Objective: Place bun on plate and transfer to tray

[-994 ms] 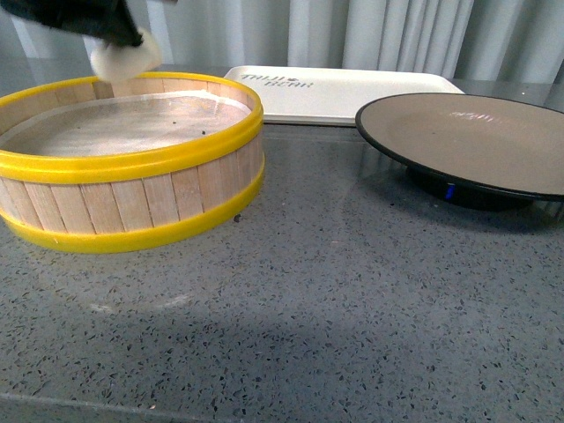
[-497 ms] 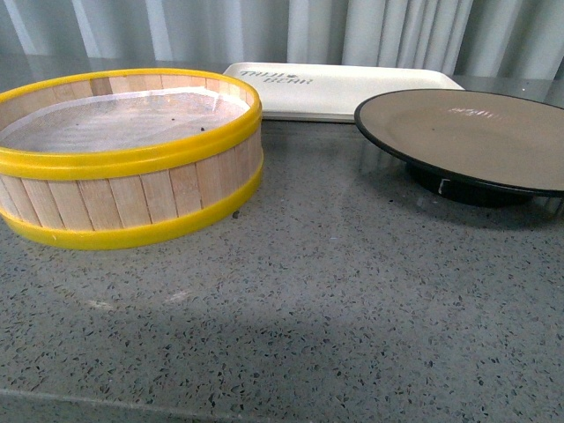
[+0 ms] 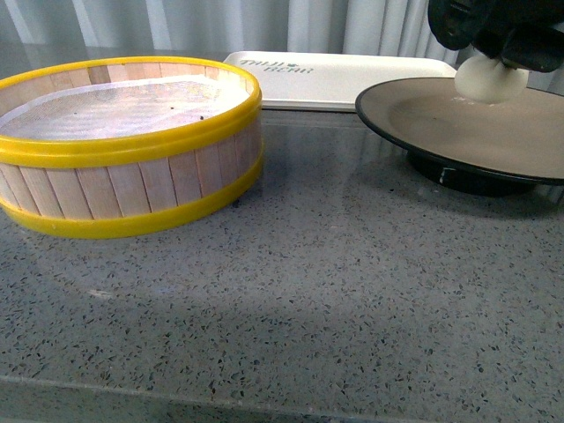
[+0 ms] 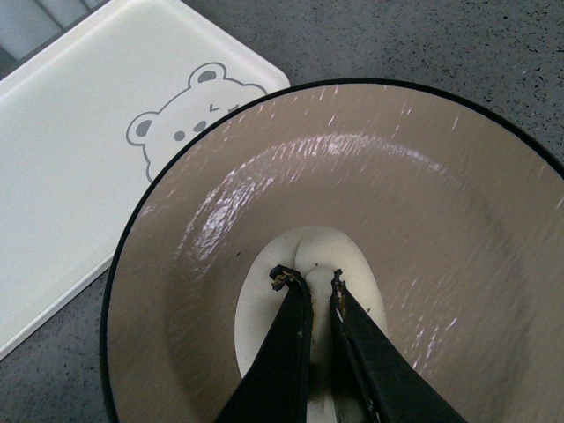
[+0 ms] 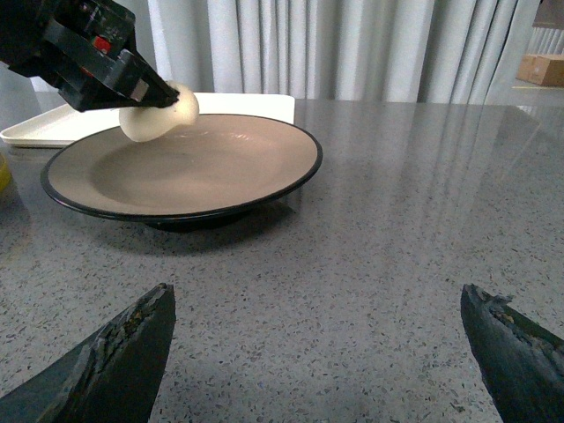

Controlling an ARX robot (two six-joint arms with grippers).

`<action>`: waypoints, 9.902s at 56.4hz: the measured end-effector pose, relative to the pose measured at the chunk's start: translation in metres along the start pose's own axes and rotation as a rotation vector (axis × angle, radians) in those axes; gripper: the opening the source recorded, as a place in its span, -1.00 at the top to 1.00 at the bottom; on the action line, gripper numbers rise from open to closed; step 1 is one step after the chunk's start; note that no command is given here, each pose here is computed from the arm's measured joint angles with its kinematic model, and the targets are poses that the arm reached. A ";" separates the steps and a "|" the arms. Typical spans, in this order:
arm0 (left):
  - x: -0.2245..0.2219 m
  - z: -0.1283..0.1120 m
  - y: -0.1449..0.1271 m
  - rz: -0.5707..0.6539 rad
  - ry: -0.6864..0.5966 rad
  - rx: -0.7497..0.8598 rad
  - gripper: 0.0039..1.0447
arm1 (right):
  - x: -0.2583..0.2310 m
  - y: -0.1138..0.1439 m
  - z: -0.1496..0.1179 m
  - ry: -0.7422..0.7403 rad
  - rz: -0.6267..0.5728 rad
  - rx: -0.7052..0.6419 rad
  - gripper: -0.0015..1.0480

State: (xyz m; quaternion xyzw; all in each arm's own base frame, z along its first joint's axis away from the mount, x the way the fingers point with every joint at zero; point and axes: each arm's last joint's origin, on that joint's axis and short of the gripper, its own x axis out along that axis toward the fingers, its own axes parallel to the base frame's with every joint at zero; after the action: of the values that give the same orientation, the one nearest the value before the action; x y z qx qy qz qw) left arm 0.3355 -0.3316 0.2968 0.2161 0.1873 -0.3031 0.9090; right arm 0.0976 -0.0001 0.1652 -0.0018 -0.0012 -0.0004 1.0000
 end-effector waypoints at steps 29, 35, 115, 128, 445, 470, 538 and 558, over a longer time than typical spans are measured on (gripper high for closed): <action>0.026 -0.008 -0.016 0.038 0.032 0.056 0.93 | 0.000 0.000 0.000 0.000 0.000 0.000 -0.84; 0.027 -0.009 -0.020 0.031 0.034 0.061 0.93 | 0.000 0.000 0.000 0.000 0.000 0.000 -0.84; -0.196 -0.047 0.103 0.141 -0.303 -0.120 -0.88 | 0.000 0.000 0.000 0.000 0.000 0.000 -0.84; -0.246 -0.119 0.113 0.234 -0.265 -0.167 -0.84 | 0.000 0.000 0.000 0.000 0.000 0.000 -0.84; -0.276 -0.322 0.053 0.629 -0.410 -0.441 -0.88 | 0.413 -0.034 0.055 0.361 0.074 1.242 0.96; -0.276 -0.322 0.053 0.629 -0.410 -0.441 -0.88 | 0.431 -0.019 0.050 0.393 0.088 1.233 0.96; -0.276 -0.322 0.053 0.629 -0.410 -0.441 -0.88 | 0.345 -0.060 0.087 0.257 -0.062 1.236 -0.84; -0.276 -0.322 0.053 0.629 -0.410 -0.441 -0.88 | 0.147 -0.065 0.124 -0.118 -0.562 0.302 -0.84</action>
State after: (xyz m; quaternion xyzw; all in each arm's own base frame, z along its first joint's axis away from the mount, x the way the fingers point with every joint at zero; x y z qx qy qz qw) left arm 0.0963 -0.0002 0.1722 -0.0013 -0.0115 -0.0010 0.9999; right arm 0.2445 -0.0647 0.2899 0.1470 -0.0597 -0.2759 0.9480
